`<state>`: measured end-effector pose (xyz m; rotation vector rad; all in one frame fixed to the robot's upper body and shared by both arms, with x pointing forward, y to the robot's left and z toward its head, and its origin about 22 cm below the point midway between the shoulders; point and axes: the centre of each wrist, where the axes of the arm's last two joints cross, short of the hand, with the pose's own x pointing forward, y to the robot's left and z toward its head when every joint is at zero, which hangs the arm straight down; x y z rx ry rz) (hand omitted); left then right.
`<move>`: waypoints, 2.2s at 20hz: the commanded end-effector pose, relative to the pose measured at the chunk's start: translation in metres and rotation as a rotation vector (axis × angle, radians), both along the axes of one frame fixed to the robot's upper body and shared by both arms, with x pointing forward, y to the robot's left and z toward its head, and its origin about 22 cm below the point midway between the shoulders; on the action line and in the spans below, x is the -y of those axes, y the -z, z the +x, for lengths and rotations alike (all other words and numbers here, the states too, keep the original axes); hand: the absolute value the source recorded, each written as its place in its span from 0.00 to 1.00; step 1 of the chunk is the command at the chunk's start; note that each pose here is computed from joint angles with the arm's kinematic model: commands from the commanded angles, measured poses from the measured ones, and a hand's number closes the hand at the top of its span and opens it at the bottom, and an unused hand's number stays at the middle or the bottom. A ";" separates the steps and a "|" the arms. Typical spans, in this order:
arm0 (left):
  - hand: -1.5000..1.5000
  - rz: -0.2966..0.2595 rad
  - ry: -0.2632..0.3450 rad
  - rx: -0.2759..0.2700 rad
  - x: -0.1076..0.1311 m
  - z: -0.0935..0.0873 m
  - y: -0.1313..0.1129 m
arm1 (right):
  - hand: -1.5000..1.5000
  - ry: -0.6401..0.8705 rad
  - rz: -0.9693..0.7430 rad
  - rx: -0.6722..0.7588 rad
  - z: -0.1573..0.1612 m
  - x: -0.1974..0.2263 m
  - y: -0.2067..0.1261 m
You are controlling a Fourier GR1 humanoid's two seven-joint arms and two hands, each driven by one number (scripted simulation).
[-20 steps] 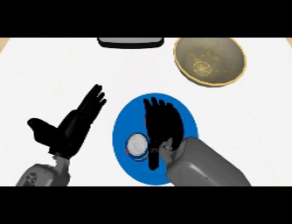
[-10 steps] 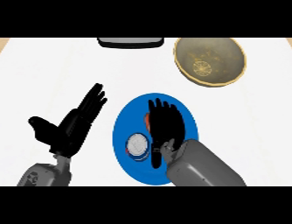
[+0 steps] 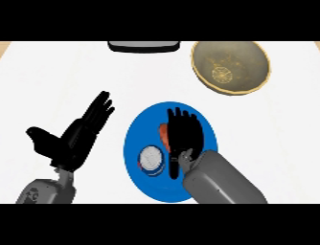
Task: Pick the sweet potato from the plate and place it in the bowl
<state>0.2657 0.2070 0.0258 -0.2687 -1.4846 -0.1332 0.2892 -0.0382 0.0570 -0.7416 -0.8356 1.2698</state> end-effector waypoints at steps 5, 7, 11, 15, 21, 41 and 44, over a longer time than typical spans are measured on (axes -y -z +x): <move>0.50 0.009 0.020 0.010 0.008 -0.001 -0.008 | 1.00 0.002 0.043 0.047 -0.026 -0.015 0.021; 0.50 -0.002 -0.009 -0.001 -0.009 -0.015 0.017 | 1.00 -0.034 0.034 0.050 -0.004 -0.013 0.011; 0.50 -0.007 -0.007 0.002 0.009 0.004 -0.004 | 1.00 -0.063 0.021 0.073 0.014 -0.004 0.015; 0.50 0.007 0.004 0.003 0.012 0.001 -0.004 | 1.00 -0.087 0.022 0.075 0.014 0.009 0.029; 0.50 0.008 -0.008 -0.001 0.009 -0.001 0.004 | 1.00 -0.091 -0.047 0.140 -0.010 -0.025 0.023; 0.50 -0.013 -0.024 -0.001 0.002 0.006 -0.007 | 1.00 -0.271 0.117 0.603 -0.071 0.056 -0.121; 0.50 -0.001 0.005 -0.002 0.012 -0.002 -0.011 | 1.00 -0.229 0.133 0.674 -0.081 0.053 -0.140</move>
